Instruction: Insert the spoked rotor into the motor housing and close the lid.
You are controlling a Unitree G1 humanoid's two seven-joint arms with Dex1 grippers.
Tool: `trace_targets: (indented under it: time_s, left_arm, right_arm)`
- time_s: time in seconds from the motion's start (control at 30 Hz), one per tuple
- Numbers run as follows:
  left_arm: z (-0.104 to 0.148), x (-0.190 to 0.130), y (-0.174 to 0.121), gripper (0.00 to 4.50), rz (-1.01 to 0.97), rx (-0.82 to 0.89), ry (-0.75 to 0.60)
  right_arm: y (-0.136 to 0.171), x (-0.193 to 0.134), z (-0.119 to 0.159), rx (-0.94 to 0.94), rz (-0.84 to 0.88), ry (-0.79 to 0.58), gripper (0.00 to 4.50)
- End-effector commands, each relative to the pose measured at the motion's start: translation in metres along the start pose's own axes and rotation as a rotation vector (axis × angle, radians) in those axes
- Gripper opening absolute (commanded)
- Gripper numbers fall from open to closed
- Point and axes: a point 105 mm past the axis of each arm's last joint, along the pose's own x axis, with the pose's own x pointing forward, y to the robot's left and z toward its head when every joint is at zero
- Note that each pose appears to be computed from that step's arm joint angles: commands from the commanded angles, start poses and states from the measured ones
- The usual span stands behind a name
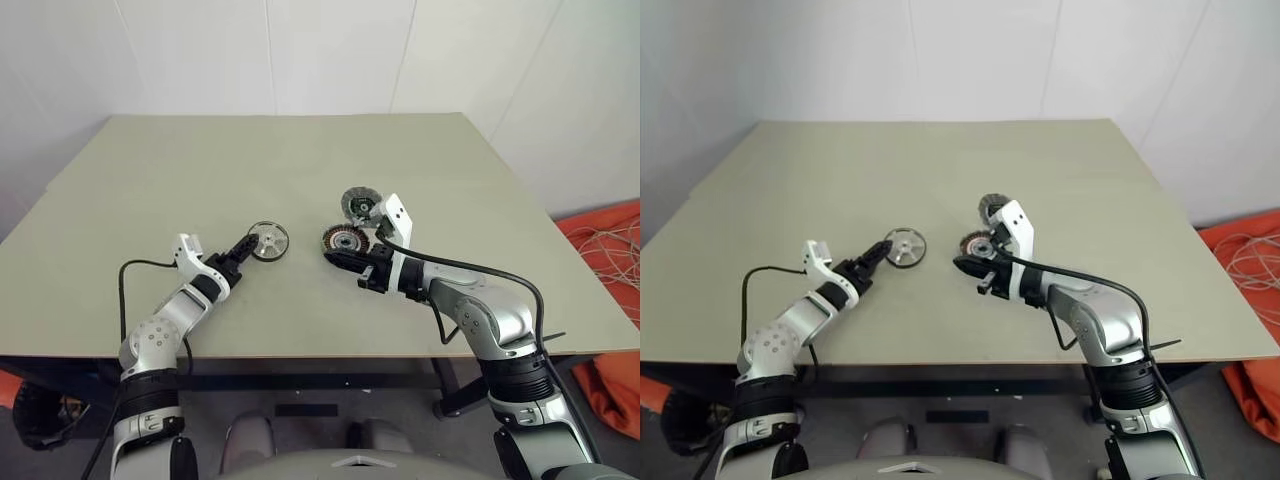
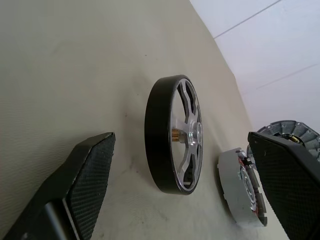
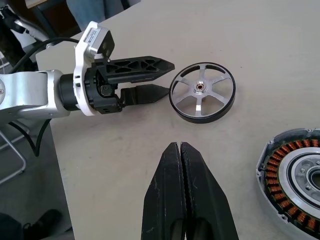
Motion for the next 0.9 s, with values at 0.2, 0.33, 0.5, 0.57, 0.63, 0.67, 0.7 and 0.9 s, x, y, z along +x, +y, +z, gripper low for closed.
trace_targets:
  time_s: [0.2, 0.33, 0.5, 0.57, 0.63, 0.67, 0.7, 0.9]
  left_arm:
    - [0.001, 0.018, -0.023, 4.50, -0.094, 0.005, 0.016]
    - [0.002, 0.023, -0.020, 3.70, -0.069, 0.001, 0.007]
    - [0.003, 0.026, -0.007, 2.05, 0.015, -0.022, -0.022]
    - [0.003, 0.026, -0.003, 1.41, 0.039, -0.040, -0.033]
    - [0.002, 0.025, 0.002, 0.78, 0.061, -0.055, -0.041]
    - [0.002, 0.024, 0.003, 0.47, 0.069, -0.062, -0.045]
    - [0.001, 0.024, 0.005, 0.45, 0.073, -0.074, -0.051]
    - [-0.001, 0.018, -0.005, 0.45, 0.028, -0.133, -0.060]
  right_arm:
    - [0.007, 0.000, 0.012, -0.038, 0.020, -0.037, 0.01]
    - [0.006, 0.000, 0.013, -0.044, 0.014, -0.038, 0.00]
    - [0.004, -0.001, 0.013, -0.047, 0.005, -0.038, 0.00]
    - [0.004, -0.001, 0.013, -0.049, 0.003, -0.037, 0.00]
    - [0.004, -0.001, 0.012, -0.050, 0.003, -0.037, 0.00]
    - [0.004, -0.001, 0.012, -0.051, 0.003, -0.037, 0.00]
    - [0.004, -0.001, 0.012, -0.052, 0.004, -0.037, 0.00]
    - [0.005, -0.002, 0.013, -0.053, 0.011, -0.037, 0.00]
